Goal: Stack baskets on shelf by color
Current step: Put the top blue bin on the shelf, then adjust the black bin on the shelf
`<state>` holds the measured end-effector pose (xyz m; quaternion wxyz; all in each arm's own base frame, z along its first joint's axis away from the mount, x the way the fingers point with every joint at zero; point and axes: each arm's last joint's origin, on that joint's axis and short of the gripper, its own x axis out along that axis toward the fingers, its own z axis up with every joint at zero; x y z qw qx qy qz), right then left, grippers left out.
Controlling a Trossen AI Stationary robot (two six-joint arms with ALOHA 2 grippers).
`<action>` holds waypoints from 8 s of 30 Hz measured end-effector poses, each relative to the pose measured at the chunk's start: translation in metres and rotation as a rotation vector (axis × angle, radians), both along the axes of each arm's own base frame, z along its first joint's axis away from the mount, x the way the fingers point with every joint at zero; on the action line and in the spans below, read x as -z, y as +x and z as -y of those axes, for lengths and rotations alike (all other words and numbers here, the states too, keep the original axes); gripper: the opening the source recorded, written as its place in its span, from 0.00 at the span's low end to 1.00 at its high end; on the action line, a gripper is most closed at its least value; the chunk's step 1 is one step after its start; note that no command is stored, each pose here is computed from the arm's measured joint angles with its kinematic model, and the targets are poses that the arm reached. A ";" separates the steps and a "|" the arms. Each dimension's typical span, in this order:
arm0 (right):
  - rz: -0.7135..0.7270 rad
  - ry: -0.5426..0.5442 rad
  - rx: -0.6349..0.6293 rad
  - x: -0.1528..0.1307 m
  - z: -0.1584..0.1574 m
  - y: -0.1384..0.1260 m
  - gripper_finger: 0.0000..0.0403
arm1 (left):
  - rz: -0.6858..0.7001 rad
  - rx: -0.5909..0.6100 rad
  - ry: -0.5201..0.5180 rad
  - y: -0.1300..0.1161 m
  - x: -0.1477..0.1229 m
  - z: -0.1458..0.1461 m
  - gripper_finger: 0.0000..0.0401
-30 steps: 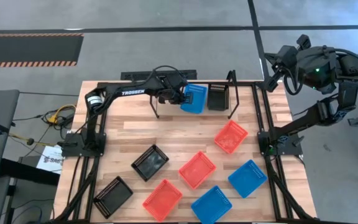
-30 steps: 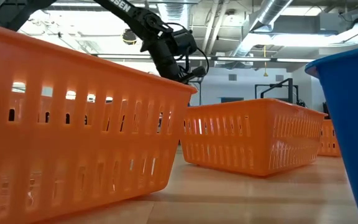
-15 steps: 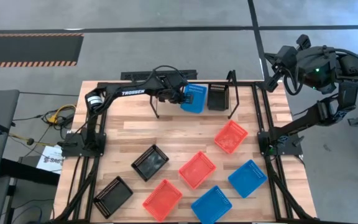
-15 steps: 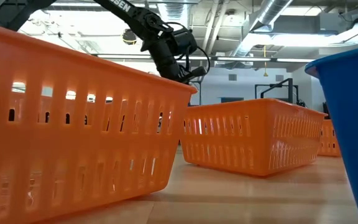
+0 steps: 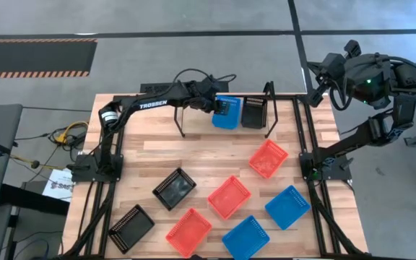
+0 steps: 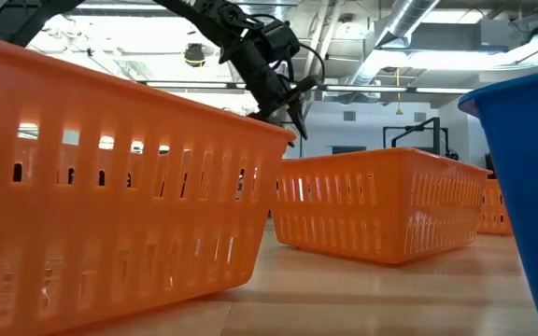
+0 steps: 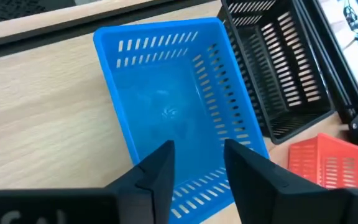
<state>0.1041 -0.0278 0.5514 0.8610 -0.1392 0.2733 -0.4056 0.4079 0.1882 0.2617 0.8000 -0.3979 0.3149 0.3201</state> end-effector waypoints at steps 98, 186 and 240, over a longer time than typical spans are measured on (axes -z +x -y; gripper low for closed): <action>-0.293 0.784 0.098 0.264 0.181 0.289 0.00 | -0.180 -0.021 0.585 -0.243 -0.150 0.192 0.00; -0.154 0.841 -0.174 0.306 0.148 0.353 0.00 | -0.160 0.019 0.571 -0.243 -0.149 0.200 0.00; -0.343 0.686 0.048 0.249 0.148 0.296 0.00 | -0.169 0.032 0.580 -0.243 -0.149 0.199 0.00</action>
